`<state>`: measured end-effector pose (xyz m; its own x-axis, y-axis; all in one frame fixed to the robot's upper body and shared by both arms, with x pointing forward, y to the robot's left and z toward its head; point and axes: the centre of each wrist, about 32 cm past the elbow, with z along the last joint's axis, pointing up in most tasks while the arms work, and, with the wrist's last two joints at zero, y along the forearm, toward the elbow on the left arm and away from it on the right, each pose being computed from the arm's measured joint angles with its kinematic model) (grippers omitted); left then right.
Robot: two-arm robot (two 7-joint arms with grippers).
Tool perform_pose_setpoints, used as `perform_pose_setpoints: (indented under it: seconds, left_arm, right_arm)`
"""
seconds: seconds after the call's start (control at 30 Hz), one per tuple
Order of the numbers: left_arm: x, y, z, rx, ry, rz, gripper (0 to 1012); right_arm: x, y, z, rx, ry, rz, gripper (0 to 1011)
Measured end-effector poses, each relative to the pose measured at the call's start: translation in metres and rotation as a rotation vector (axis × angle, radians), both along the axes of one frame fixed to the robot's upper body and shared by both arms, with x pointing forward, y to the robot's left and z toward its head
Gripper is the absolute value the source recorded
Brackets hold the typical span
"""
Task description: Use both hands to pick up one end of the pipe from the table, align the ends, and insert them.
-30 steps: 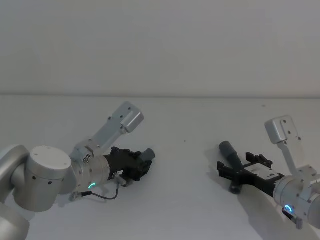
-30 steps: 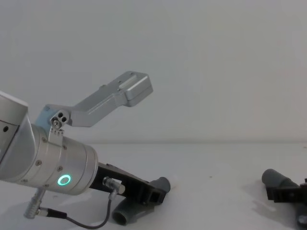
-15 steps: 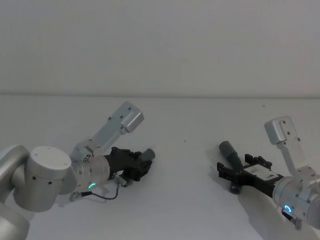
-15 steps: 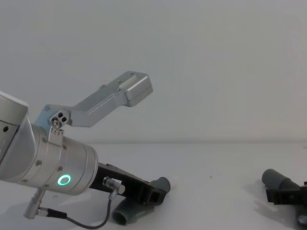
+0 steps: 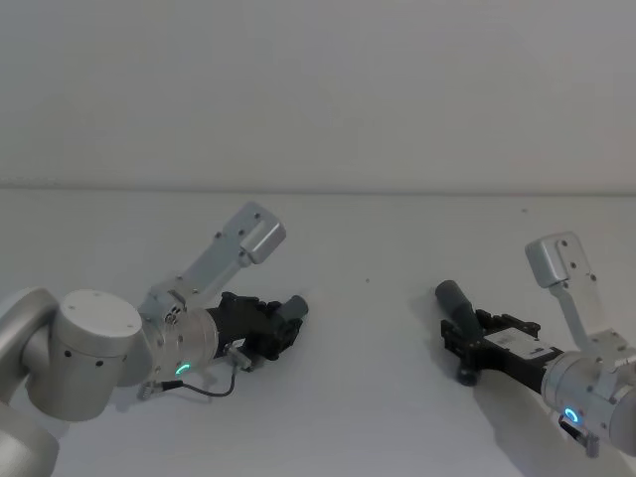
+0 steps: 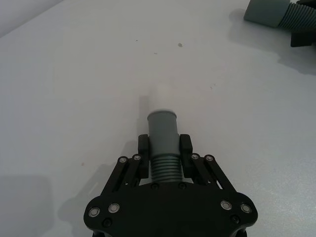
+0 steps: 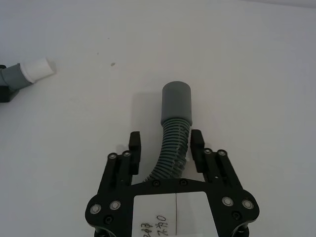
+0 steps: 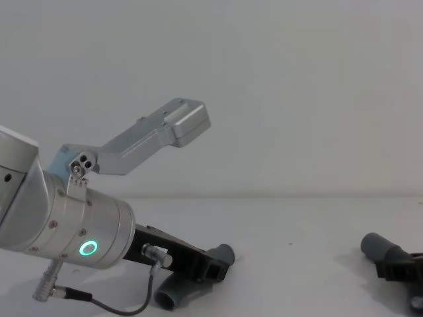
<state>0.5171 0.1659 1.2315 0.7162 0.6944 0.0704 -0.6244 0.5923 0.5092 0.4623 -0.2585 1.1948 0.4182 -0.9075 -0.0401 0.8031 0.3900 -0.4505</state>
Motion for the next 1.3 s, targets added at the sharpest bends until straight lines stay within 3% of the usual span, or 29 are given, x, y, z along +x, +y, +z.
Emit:
perform_pose_setpoints:
  seconds: [0.33, 0.87, 1.17, 1.3]
  left_arm:
    - [0.0000, 0.0000, 0.0000, 0.000, 0.000, 0.000, 357]
    - [0.0000, -0.0001, 0.0000, 0.002, -0.004, -0.001, 357]
    - [0.0012, 0.0009, 0.0042, 0.015, -0.057, -0.002, 357]
    - [0.0025, 0.0035, 0.0111, 0.019, -0.099, -0.006, 357]
  right_arm:
    - [0.000, 0.000, 0.000, 0.001, 0.002, -0.001, 278]
    - [0.000, 0.000, 0.000, 0.004, -0.004, 0.005, 264]
    - [0.001, -0.006, 0.001, 0.014, -0.075, 0.052, 263]
    - [0.002, -0.010, 0.004, 0.015, -0.119, 0.086, 264]
